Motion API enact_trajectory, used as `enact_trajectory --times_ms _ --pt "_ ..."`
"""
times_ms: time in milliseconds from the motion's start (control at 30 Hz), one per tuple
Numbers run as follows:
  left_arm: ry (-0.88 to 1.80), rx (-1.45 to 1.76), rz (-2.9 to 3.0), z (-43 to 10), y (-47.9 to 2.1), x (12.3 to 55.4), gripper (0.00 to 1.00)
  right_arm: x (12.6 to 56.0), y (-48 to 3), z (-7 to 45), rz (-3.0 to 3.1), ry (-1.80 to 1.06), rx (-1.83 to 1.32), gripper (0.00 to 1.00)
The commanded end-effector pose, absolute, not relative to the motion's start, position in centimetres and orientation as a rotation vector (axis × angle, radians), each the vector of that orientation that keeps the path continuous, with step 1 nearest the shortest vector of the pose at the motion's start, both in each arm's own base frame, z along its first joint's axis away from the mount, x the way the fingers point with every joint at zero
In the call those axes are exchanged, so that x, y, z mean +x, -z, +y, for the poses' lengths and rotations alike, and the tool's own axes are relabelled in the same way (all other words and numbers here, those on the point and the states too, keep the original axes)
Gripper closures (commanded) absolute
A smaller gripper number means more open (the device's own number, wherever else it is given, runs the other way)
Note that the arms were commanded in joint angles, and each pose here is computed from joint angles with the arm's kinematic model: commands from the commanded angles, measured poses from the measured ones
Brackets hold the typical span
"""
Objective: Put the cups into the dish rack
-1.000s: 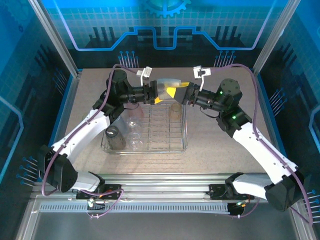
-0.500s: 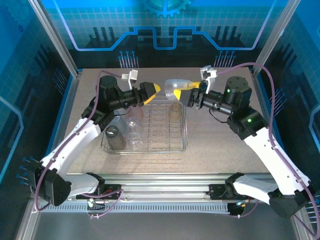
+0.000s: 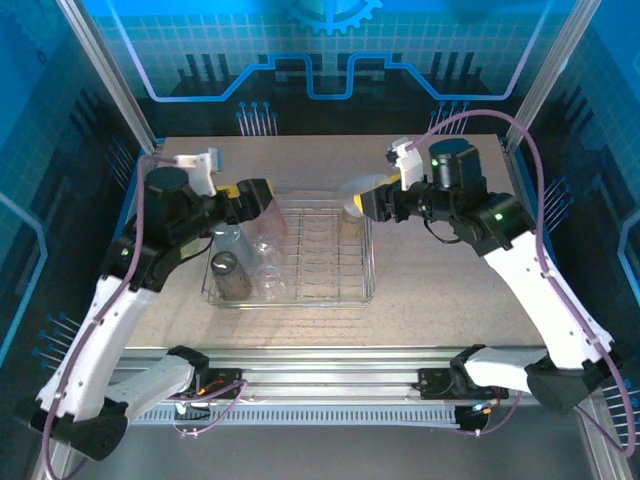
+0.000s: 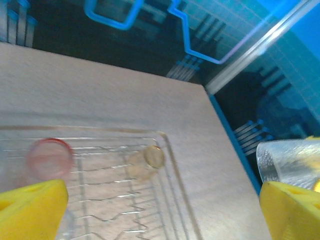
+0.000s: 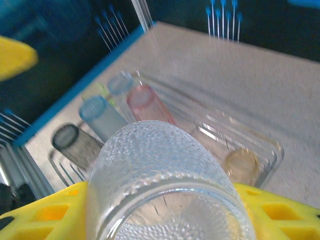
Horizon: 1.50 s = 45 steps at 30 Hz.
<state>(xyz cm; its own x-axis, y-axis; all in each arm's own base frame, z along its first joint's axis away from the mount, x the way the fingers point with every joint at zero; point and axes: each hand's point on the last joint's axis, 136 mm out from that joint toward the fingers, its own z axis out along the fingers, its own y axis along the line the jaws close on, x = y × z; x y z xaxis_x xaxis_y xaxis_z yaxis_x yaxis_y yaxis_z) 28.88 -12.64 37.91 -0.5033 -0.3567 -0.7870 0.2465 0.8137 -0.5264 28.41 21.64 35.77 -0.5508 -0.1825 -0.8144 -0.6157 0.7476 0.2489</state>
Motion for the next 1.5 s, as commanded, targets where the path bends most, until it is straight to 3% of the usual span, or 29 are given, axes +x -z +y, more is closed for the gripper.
enact_trajectory --times_ms 0,333,533,1467 --pt "0.454 -0.095 1.949 -8.7 -37.1 28.3 0.01 27.9 -32.7 21.4 2.237 -0.542 -0.676 0.64" --pt "0.338 -0.102 1.914 -6.6 -36.3 27.0 0.01 30.7 -23.6 23.1 2.459 -0.181 -0.939 0.65" --pt "0.295 -0.088 1.919 -6.1 -35.8 26.6 0.01 32.2 -19.6 23.8 2.503 -0.106 -1.051 0.68" --pt "0.125 -0.152 1.928 -3.4 -35.6 26.2 0.01 35.0 -10.4 24.4 2.452 0.061 -1.104 0.65"
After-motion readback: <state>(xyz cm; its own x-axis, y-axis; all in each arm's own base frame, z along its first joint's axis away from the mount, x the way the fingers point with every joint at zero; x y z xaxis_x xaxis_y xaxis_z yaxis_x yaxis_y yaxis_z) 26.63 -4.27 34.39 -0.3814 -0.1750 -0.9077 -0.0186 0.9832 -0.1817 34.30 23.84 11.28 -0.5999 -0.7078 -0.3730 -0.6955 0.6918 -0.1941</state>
